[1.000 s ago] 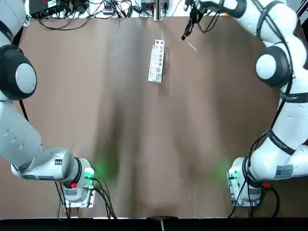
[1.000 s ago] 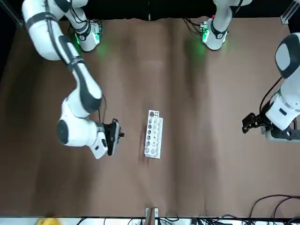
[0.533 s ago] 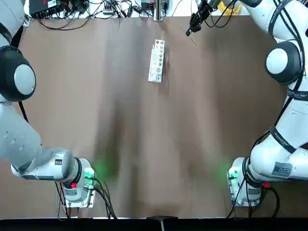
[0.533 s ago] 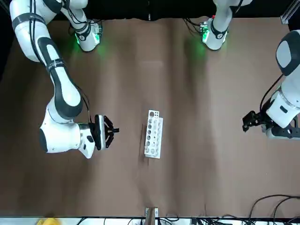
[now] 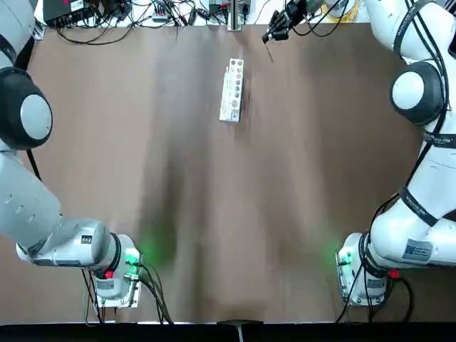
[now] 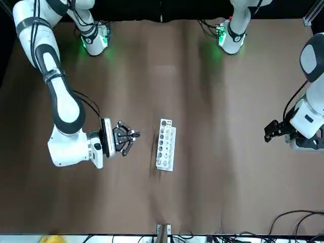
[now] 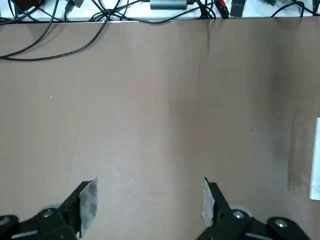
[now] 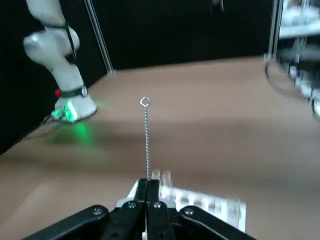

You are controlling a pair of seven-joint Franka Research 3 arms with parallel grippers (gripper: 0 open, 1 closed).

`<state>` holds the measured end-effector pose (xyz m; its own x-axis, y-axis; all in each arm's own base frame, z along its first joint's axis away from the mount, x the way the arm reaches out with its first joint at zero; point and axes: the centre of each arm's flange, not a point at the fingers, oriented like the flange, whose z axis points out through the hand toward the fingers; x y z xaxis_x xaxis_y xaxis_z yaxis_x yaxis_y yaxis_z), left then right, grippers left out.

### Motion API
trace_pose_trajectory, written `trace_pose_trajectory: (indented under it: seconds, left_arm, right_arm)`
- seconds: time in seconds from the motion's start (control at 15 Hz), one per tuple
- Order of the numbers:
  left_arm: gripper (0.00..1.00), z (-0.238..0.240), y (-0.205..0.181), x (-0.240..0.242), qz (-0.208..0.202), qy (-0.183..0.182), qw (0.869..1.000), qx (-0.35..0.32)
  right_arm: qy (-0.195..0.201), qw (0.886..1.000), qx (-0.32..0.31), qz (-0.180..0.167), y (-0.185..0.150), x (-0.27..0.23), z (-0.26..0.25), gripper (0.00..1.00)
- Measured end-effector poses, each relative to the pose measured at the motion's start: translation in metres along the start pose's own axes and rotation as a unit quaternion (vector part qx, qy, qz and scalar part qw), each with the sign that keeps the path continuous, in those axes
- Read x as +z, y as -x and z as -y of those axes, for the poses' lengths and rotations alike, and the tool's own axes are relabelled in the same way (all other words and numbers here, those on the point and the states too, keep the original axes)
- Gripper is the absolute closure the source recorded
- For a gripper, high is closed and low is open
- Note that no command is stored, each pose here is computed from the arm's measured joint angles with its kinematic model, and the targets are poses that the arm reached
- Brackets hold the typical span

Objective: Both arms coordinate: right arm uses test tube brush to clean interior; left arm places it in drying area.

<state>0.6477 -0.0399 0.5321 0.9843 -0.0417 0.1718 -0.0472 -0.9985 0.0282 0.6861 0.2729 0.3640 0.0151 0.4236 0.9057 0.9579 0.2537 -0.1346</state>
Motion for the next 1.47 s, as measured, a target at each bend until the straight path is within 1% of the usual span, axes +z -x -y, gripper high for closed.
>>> trace_pose_trajectory:
  seconds: [0.13,0.4,0.73,0.93,1.13,1.47]
  left_arm:
    - [0.0,0.0,0.0,0.0,0.0,0.0,1.0,0.0]
    - [0.0,0.0,0.0,0.0,0.001,0.0,1.0,0.0]
    - [0.0,-0.001,0.0,0.0,0.001,0.0,1.0,0.001]
    - [0.0,-0.004,0.001,0.001,0.002,0.001,1.0,0.003]
    - [0.0,-0.007,0.001,0.002,0.003,0.001,1.0,0.006]
    - [0.0,-0.009,0.001,0.002,0.004,0.001,1.0,0.007]
  right_arm:
    - [0.013,0.999,-0.03,-0.037,-0.005,0.011,-0.004,0.98]
    - [0.031,0.991,-0.032,-0.124,-0.009,0.04,-0.009,0.98]
    - [0.075,0.979,-0.03,-0.185,-0.008,0.056,-0.018,0.98]
    - [0.103,0.975,-0.038,-0.192,-0.001,0.062,-0.023,0.98]
    - [0.109,0.973,-0.04,-0.198,0.004,0.068,-0.025,0.98]
    - [0.116,0.972,-0.053,-0.196,0.01,0.066,-0.027,0.98]
